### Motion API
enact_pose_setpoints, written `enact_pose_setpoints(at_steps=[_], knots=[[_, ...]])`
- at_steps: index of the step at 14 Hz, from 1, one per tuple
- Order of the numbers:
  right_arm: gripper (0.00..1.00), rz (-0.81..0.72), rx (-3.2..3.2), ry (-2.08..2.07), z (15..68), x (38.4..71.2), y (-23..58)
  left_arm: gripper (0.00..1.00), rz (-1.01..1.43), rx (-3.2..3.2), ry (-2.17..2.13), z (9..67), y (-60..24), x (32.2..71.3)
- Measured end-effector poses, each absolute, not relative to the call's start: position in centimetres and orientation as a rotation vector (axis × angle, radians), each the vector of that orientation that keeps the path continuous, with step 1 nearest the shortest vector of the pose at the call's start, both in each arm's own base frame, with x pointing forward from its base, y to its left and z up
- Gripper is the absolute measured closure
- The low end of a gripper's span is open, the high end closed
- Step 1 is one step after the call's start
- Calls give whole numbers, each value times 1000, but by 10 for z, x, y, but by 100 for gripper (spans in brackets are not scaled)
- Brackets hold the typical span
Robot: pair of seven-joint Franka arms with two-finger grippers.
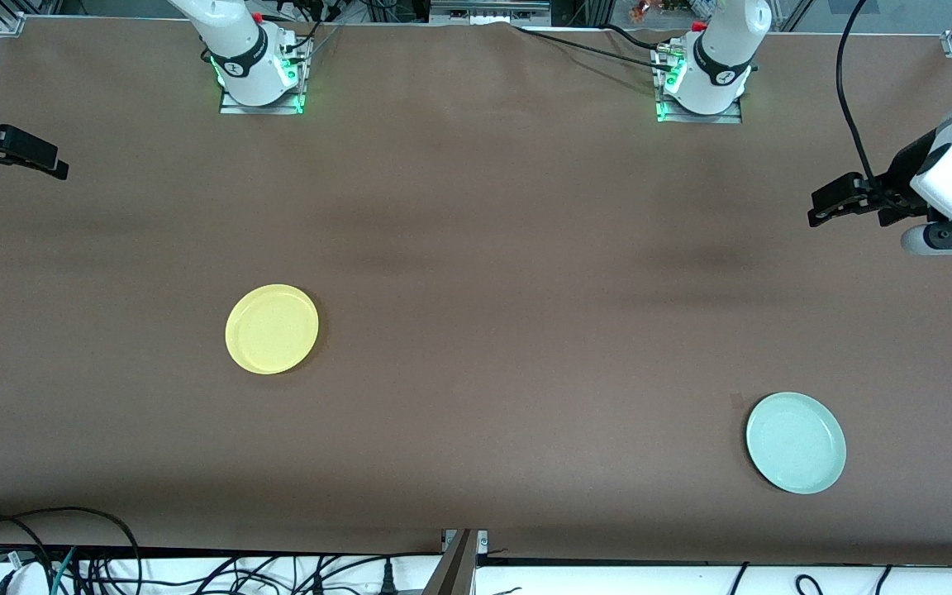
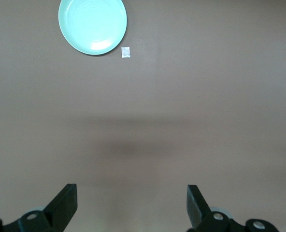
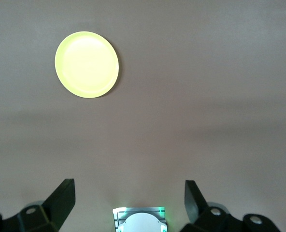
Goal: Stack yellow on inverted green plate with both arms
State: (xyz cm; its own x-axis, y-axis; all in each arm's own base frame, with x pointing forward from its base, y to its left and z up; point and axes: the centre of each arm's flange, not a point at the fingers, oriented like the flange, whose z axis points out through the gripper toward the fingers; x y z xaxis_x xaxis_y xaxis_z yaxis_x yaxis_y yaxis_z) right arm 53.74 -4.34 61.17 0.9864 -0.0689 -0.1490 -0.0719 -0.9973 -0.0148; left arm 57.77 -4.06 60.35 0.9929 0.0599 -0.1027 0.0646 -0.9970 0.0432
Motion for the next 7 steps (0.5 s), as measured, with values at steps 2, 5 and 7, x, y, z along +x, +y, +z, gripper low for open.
enact_pose_setpoints(at_steps=[2,5,7], knots=[[0,233,-3111,110,612,537,-43,0,-159,3090,99,603,-40,578],[0,236,-3110,111,612,537,-44,0,-109,3132,106,601,-34,584],[0,236,-3110,113,612,537,-44,0,-68,3182,109,598,-28,590]])
